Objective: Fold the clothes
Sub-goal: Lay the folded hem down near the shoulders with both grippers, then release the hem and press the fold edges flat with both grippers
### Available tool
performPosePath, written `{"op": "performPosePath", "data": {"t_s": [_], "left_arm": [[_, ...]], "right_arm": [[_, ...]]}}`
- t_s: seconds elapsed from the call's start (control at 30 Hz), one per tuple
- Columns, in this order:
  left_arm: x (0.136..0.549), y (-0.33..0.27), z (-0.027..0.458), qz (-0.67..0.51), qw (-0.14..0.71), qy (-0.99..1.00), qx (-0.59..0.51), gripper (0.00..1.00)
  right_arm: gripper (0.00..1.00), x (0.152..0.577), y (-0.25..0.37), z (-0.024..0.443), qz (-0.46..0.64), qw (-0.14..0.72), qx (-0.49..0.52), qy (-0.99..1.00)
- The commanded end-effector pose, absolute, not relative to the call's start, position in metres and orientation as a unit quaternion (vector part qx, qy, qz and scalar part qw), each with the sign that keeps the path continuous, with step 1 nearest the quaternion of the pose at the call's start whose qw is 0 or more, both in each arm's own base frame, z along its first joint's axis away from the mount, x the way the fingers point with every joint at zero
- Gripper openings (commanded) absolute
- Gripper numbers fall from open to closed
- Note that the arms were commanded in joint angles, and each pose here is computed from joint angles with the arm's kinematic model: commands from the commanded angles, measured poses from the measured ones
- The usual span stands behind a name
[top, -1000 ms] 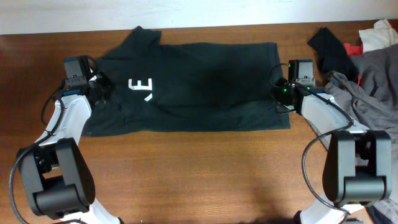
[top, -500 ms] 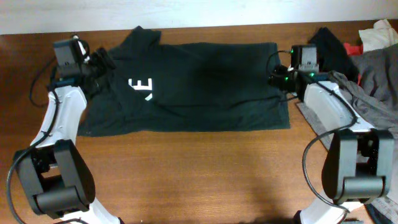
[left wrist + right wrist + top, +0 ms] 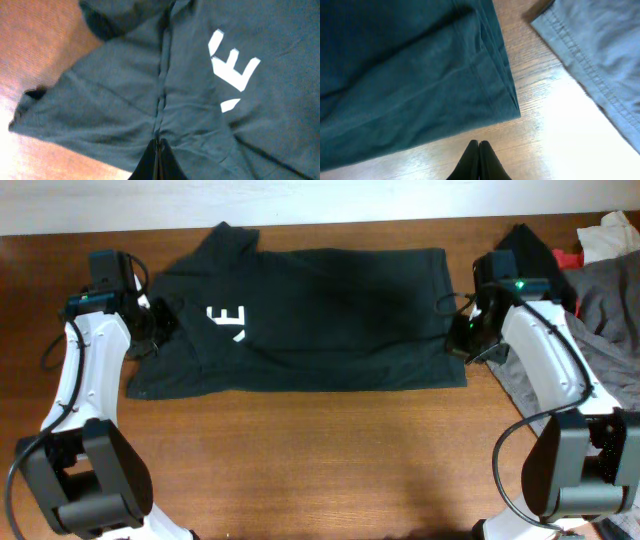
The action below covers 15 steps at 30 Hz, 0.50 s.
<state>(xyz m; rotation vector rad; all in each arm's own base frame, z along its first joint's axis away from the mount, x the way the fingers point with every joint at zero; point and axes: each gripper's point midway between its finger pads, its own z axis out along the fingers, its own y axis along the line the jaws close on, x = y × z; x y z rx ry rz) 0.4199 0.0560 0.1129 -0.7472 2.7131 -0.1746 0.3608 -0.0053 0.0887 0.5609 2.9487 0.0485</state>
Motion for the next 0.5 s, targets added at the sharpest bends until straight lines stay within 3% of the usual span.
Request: {"op": "performPosePath", "data": {"t_s": [0.0, 0.47], "left_arm": [[0.408, 0.053, 0.080, -0.055, 0.108, 0.954, -0.273, 0.01], [0.364, 0.048, 0.006, -0.036, 0.002, 0.960, -0.279, 0.01]], "right_arm": [[0.04, 0.350, -0.001, 0.070, 0.019, 0.054, 0.180, 0.982], [0.04, 0.357, 0.008, 0.026, 0.051, 0.097, 0.153, 0.982]]}}
